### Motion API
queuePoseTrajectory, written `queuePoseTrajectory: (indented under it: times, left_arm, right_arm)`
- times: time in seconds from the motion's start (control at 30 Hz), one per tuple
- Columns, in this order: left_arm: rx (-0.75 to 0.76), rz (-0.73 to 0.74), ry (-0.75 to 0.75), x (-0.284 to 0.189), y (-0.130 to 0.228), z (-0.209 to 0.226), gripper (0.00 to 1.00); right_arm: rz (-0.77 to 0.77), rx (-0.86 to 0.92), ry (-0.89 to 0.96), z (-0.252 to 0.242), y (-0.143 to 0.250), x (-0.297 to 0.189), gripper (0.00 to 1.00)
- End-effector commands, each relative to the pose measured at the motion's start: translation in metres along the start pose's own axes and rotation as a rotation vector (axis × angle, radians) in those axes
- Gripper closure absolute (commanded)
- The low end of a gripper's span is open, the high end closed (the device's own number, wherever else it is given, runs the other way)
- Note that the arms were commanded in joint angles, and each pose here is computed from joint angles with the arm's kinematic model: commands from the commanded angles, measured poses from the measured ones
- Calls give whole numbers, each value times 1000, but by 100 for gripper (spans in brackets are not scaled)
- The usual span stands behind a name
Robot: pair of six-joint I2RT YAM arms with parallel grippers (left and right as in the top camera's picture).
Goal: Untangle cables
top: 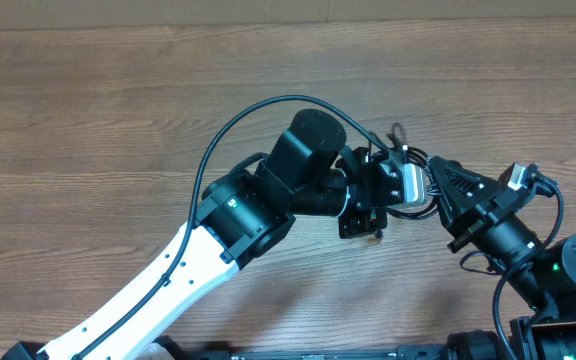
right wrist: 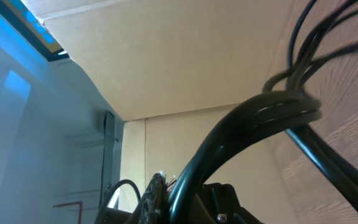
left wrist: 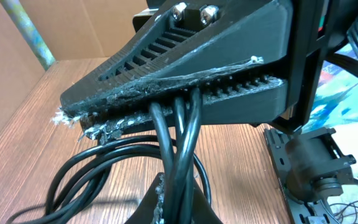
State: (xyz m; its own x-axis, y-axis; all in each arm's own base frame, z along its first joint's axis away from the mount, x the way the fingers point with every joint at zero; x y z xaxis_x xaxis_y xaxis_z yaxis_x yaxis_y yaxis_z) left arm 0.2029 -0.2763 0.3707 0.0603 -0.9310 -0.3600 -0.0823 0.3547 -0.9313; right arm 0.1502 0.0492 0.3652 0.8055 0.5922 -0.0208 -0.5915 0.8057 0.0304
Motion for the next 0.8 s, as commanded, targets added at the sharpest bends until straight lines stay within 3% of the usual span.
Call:
queuePoseTrajectory:
  times: [0.0,0.07,0.13,0.2,0.27,0.3,0.6,0.77]
  left_arm:
    - [15,-30,28,-2,-9,-2,96]
    - [-19,-29,27,-3,-9,-2,96]
    - [-69,-27,9,-4,-9,-1,96]
    - [-185,-19,-81,-6,-7,8,96]
    - [-284,-15,-171,-8,-5,17,96]
    - [-315,-15,-199,-10,-4,20,96]
    - [-395,0,-220,-15,2,27,96]
    - [-379,-22,-88,-14,-3,18,96]
  right_arm:
    - [16,-26,2,1,2,-2,96]
    - [-5,-45,22,-2,1,-2,96]
    - [-39,-94,41,-5,-2,-2,81]
    - [-63,-193,56,-7,-4,-2,31]
    - [-77,-288,74,-9,-5,-2,5]
    - [-80,-327,87,-10,-6,-2,0]
    - [-84,-590,216,-26,-8,-5,0]
    - [-85,-785,242,-27,-10,-5,0]
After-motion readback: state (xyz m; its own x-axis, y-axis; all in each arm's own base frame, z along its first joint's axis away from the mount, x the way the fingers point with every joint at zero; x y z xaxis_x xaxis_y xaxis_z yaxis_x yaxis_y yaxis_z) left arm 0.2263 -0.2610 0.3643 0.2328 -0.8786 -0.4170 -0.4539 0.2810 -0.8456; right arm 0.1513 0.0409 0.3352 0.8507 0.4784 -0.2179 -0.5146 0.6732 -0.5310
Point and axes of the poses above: each gripper's point midway between its finger pads, its own x axis out along the fingers, its own z axis along the line the jaws close on, y = z × x, the point moved 10 cm from there along -x, back along the fingers, and after that the axes turned 9 degrees about -x, right-handed, at the moved point
